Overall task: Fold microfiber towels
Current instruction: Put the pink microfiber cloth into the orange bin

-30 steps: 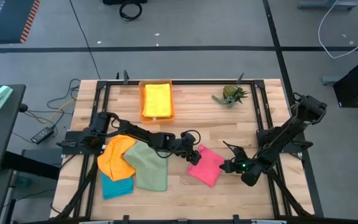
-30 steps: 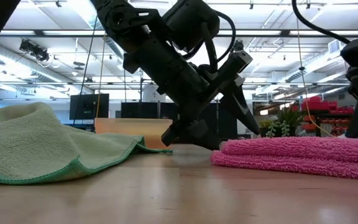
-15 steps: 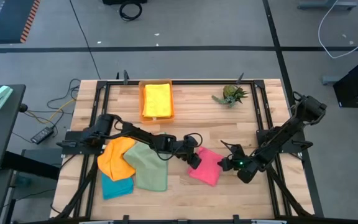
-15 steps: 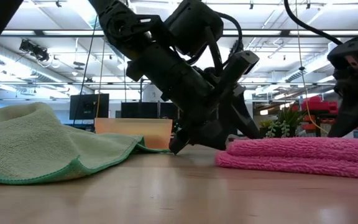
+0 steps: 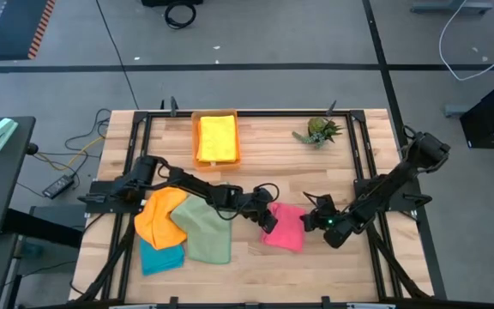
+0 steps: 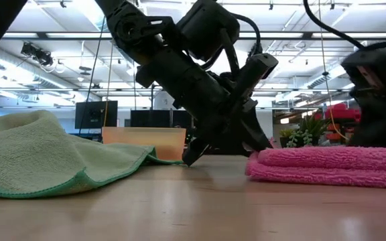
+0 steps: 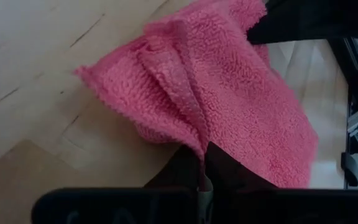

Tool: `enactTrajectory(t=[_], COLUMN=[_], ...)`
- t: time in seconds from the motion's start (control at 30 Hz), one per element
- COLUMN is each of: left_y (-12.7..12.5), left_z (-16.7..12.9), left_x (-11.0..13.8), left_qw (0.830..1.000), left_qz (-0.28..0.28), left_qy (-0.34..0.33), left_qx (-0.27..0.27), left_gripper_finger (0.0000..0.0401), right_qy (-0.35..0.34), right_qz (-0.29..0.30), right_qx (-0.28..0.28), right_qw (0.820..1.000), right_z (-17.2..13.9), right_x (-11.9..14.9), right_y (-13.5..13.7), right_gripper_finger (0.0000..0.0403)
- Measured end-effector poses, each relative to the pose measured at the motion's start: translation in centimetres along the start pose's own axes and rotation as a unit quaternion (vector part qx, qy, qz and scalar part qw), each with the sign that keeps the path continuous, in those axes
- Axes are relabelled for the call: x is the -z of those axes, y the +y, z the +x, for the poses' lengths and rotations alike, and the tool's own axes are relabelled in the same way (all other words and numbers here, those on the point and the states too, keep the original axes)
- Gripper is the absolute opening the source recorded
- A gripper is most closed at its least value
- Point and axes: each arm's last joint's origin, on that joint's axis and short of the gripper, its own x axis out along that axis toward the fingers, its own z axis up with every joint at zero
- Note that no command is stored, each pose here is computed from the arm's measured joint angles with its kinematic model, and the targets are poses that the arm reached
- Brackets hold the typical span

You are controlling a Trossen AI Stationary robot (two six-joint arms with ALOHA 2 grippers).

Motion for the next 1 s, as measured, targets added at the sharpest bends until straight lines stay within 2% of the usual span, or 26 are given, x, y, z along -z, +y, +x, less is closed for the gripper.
enactTrajectory(t=[0.13,0.27,0.47,0.6,0.73,1.0], left_y=[0.0,-1.0,-2.5,-2.0,-1.4,2.5], left_z=[-1.5,-4.2,-8.9,-12.1,-15.5,-18.9], left_x=[-1.6,-3.9,-6.2,-7.2,-8.7,-10.4], left_qw=[1.000,0.999,0.993,0.983,0.970,0.948], left_qz=[-0.004,-0.011,-0.014,-0.029,-0.066,-0.089], left_qy=[-0.019,-0.048,-0.104,-0.135,-0.167,-0.130], left_qx=[-0.010,-0.017,-0.049,-0.122,-0.161,-0.275], left_gripper_finger=[0.0011,0.0011,0.0011,0.0011,0.0011,0.0011], right_qy=[-0.008,-0.028,-0.069,-0.084,-0.088,-0.062], right_qz=[-0.020,-0.059,-0.128,-0.170,-0.207,-0.251], right_qx=[-0.025,-0.053,-0.074,-0.079,-0.077,-0.069], right_qw=[0.999,0.996,0.987,0.979,0.971,0.964], right_z=[-0.2,-0.8,-1.8,-1.8,-0.8,4.5], right_x=[-1.2,-3.3,-8.4,-12.7,-17.5,-25.1], right_y=[1.7,3.9,7.1,8.8,10.1,13.4], right_gripper_finger=[0.0008,0.0007,0.0007,0.0006,0.0006,0.0005])
